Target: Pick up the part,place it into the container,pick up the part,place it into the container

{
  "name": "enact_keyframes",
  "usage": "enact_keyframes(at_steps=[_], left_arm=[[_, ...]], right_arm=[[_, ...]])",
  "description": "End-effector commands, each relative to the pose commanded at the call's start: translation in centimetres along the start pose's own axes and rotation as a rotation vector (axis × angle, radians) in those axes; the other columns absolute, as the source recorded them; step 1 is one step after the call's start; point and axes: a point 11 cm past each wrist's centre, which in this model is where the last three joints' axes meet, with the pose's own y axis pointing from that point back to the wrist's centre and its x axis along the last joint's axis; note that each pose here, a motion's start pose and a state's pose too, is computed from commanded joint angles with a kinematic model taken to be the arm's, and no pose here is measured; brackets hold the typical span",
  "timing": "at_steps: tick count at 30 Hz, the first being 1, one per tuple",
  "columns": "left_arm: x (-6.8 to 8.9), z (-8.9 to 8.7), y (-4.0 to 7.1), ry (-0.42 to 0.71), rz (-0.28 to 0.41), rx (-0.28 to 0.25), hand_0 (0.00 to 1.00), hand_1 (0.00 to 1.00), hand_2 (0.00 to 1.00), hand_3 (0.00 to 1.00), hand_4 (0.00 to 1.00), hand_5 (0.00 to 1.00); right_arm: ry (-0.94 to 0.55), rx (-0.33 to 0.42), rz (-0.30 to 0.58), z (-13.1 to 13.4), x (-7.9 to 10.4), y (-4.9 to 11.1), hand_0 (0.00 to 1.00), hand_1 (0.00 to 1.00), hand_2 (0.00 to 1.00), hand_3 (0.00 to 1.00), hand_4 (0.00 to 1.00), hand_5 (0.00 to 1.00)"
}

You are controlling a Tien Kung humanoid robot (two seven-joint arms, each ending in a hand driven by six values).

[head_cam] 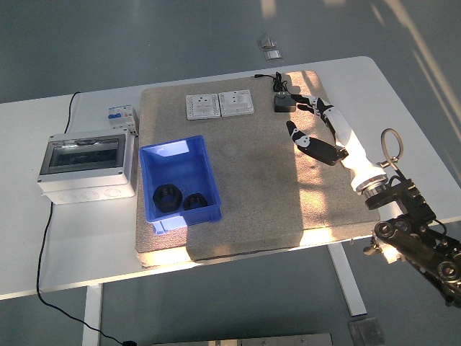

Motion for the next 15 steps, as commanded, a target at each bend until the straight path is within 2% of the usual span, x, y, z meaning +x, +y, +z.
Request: enact_keyframes(at_steps=[1, 2, 7, 8, 13, 14, 15], left_arm=[[-0.2, -0.5, 0.0, 0.009, -0.005, 0.005, 0.675, 0.666, 0.707, 0.617, 0.674, 0.677], [-0.3, -0.9, 0.1, 0.019, -0.009, 0.012, 0.677, 0.672, 0.735, 0.622, 0.676, 0.670], [-0.5, -3.3, 0.3, 0.115, -0.033, 0.084, 0.677, 0.672, 0.735, 0.622, 0.676, 0.670], [-0.5, -3.7, 0.3, 0.132, -0.039, 0.102, 0.695, 0.705, 0.768, 0.730, 0.681, 0.645], [-0.5, -5.4, 0.5, 0.197, -0.067, 0.185, 0.695, 0.705, 0.768, 0.730, 0.681, 0.645], [-0.5, -5.6, 0.5, 0.199, -0.072, 0.199, 0.706, 0.728, 0.778, 0.799, 0.682, 0.653], [-0.5, -5.7, 0.5, 0.199, -0.077, 0.210, 0.706, 0.728, 0.778, 0.799, 0.682, 0.653]], right_arm=[[-0.065, 0.007, 0.039, 0.2, 0.9, 0.5, 0.885, 0.793, 0.805, 0.787, 0.777, 0.540], [-0.111, 0.012, 0.063, 0.3, 1.3, 0.8, 0.882, 0.810, 0.812, 0.800, 0.970, 0.942], [-0.317, 0.031, 0.255, 1.5, 4.7, 3.0, 0.882, 0.810, 0.812, 0.800, 0.970, 0.942], [-0.341, 0.037, 0.290, 1.6, 5.5, 3.3, 0.903, 0.822, 0.819, 0.810, 0.998, 0.998], [-0.443, 0.072, 0.441, 1.4, 9.1, 3.6, 0.903, 0.822, 0.819, 0.810, 0.998, 0.998], [-0.460, 0.074, 0.456, 1.4, 9.4, 3.6, 0.911, 0.827, 0.818, 0.806, 0.998, 0.998], [-0.471, 0.073, 0.464, 1.4, 9.6, 3.5, 0.911, 0.827, 0.818, 0.806, 0.998, 0.998]])
